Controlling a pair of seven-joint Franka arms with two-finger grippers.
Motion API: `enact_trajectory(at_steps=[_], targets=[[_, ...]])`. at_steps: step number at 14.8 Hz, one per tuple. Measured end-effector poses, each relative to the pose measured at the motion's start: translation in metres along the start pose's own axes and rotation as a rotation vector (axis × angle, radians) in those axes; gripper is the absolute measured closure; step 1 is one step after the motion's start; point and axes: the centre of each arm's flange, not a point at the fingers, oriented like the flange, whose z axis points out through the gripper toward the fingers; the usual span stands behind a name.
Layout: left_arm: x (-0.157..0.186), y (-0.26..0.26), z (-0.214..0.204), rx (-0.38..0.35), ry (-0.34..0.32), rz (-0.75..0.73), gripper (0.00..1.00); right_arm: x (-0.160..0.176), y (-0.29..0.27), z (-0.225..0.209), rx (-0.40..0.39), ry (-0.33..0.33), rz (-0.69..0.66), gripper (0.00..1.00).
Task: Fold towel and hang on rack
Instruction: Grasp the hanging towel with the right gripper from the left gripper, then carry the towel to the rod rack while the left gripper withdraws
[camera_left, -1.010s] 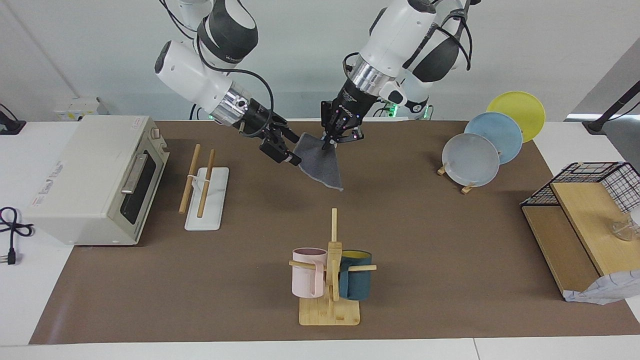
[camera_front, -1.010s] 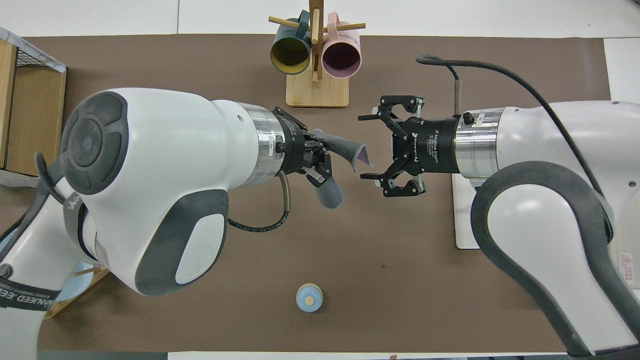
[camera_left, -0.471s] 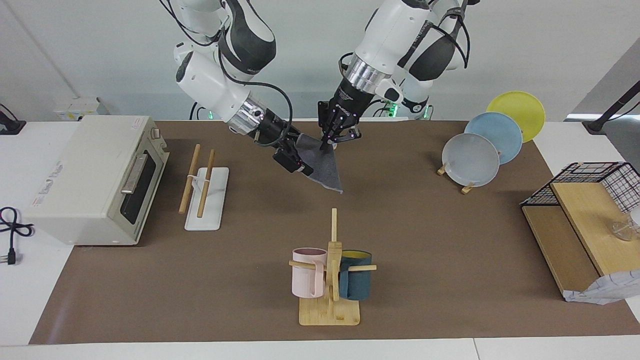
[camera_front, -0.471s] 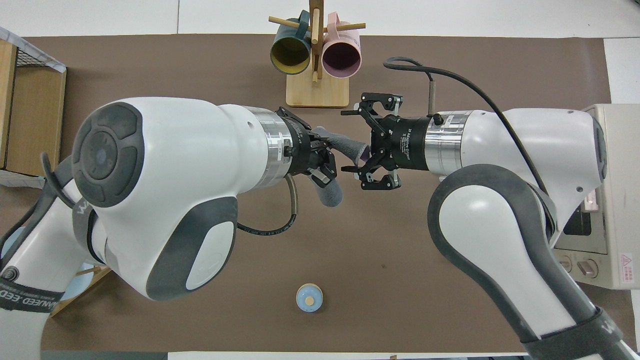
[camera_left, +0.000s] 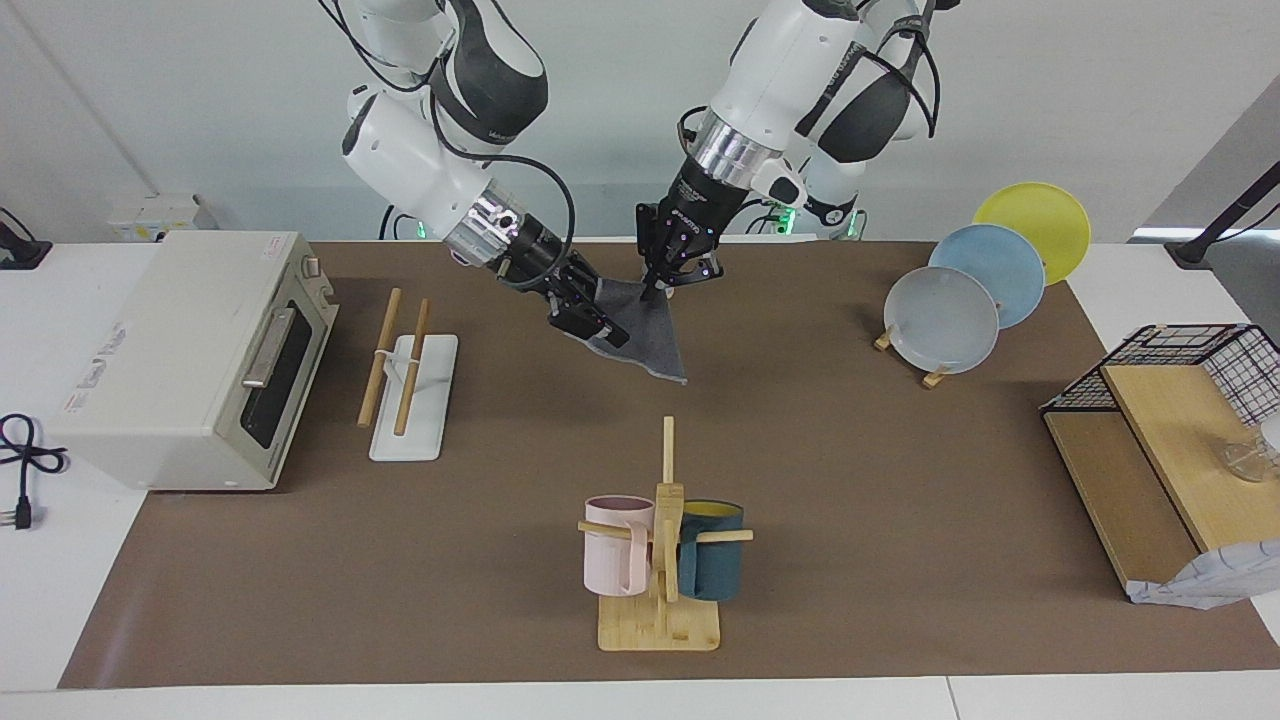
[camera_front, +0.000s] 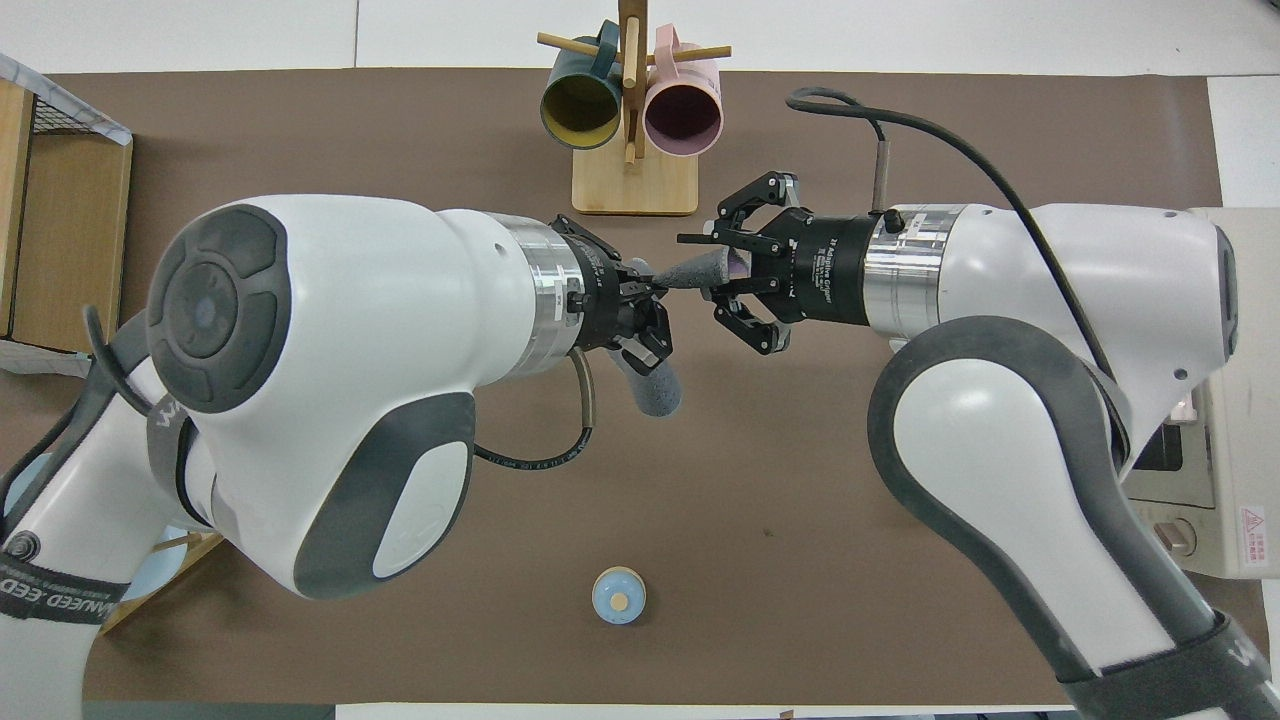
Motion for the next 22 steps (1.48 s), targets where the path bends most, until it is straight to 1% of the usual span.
enact_trajectory(at_steps=[2,3,5,7,8,9,10,13,15,16,17,19,22], targets=[[0.001,0.000,0.001,0.000,0.001,-0.003,0.98,0.000,-0.001,0.001,0.000,0.000,-0.005,0.92],[0.001,0.001,0.001,0.000,0.001,-0.004,0.98,0.000,-0.001,0.001,0.000,0.000,-0.007,0.98],[0.001,0.000,0.001,-0.001,0.001,-0.004,0.98,0.002,-0.002,-0.001,-0.001,0.000,-0.031,0.98],[0.001,0.000,0.002,-0.011,0.006,0.005,0.98,0.005,-0.006,-0.007,-0.035,0.000,-0.100,0.98],[0.001,0.000,0.002,-0.018,0.009,0.013,0.92,0.008,-0.011,-0.015,-0.065,0.017,-0.151,0.98],[0.001,0.000,0.002,-0.027,0.013,0.022,0.82,0.013,-0.017,-0.025,-0.098,0.042,-0.207,0.98],[0.001,0.000,0.002,-0.033,0.016,0.034,0.70,0.020,-0.022,-0.036,-0.132,0.062,-0.268,0.98],[0.003,0.003,0.003,-0.046,0.026,0.090,0.38,0.050,-0.026,-0.061,-0.237,0.095,-0.469,0.98],[0.011,0.016,0.005,-0.059,0.046,0.192,0.17,0.074,-0.023,-0.072,-0.331,0.152,-0.609,0.98],[0.018,0.030,0.005,-0.066,0.059,0.261,0.04,0.083,-0.021,-0.075,-0.375,0.177,-0.660,0.98],[0.027,0.047,0.004,-0.072,0.076,0.333,0.00,0.092,-0.018,-0.076,-0.407,0.196,-0.696,0.98],[0.053,0.091,-0.004,-0.078,0.119,0.497,0.00,0.107,-0.012,-0.075,-0.451,0.213,-0.737,0.98],[0.098,0.161,-0.022,-0.080,0.176,0.699,0.00,0.134,-0.002,-0.082,-0.505,0.226,-0.806,0.98]])
